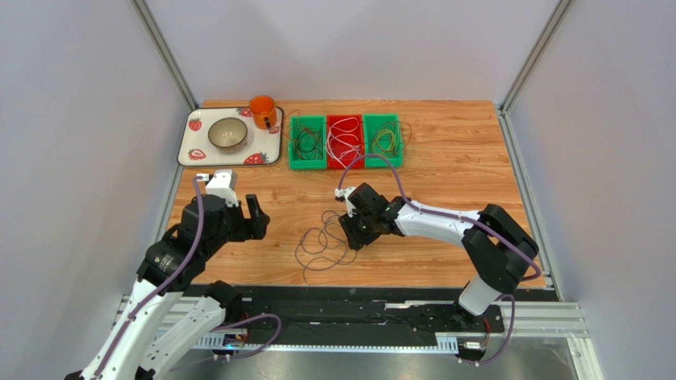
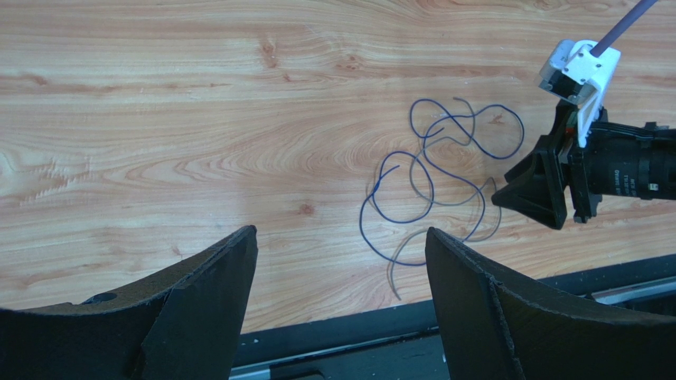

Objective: Untangle the cables

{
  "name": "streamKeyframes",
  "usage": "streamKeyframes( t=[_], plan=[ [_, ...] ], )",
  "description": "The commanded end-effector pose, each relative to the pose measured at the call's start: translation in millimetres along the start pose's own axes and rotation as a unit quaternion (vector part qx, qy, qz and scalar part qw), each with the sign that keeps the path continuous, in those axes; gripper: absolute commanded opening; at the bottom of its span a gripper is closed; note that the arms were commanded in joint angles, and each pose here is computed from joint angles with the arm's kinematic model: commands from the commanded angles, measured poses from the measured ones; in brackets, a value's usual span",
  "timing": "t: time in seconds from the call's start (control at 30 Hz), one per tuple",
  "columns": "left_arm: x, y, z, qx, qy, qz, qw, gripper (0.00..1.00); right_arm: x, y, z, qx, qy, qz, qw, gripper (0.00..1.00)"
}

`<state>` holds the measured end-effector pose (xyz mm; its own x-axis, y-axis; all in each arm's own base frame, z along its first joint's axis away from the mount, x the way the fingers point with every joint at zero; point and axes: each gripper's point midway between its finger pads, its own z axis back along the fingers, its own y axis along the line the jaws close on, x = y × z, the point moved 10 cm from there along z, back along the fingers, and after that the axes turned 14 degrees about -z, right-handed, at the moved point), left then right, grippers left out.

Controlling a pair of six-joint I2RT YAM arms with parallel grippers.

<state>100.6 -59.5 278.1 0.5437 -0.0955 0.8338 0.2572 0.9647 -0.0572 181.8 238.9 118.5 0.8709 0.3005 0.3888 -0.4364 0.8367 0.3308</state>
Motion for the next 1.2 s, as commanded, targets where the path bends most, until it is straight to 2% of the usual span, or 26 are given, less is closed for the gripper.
streamKeyframes(
  t=[0.0,0.23,0.37,0.53,0.73,0.8,0.87,1.0,1.17],
  plan=[
    [2.9,-0.2,3.6,-0.001,-0.009,0.011,1.000,0.86,16.9,11.2,-2.2,0.005,-0.028,0.020,0.999,0.45],
    [3.2,-0.5,3.4,-0.002,-0.008,0.011,1.000,0.86,18.3,14.2,-9.3,-0.037,-0.032,0.028,0.998,0.43],
    [3.1,-0.5,3.0,-0.001,-0.008,0.011,1.000,0.86,18.2,14.5,-14.7,-0.048,-0.023,0.025,0.998,0.35],
    [2.9,-0.5,2.8,-0.002,-0.006,0.010,1.000,0.86,19.9,11.3,-21.0,-0.073,-0.019,0.023,0.997,0.30],
    [3.0,-1.5,2.0,-0.006,-0.004,0.009,1.000,0.86,21.8,11.8,-26.6,-0.084,-0.009,0.019,0.996,0.14],
    [3.4,-2.6,1.8,-0.014,-0.004,0.007,1.000,0.85,21.1,10.9,-25.6,-0.084,-0.012,0.018,0.996,0.04],
    [3.6,-2.0,1.2,-0.008,-0.002,0.008,1.000,0.85,21.5,11.9,-22.2,-0.080,-0.022,0.018,0.996,0.00],
    [3.6,-2.3,1.6,-0.011,-0.002,0.007,1.000,0.84,20.0,10.5,-13.2,-0.080,-0.047,0.011,0.996,0.00],
    [3.7,-2.6,0.2,-0.010,0.002,0.006,1.000,0.84,21.9,17.2,21.6,-0.081,-0.130,0.004,0.988,0.00]
  ],
)
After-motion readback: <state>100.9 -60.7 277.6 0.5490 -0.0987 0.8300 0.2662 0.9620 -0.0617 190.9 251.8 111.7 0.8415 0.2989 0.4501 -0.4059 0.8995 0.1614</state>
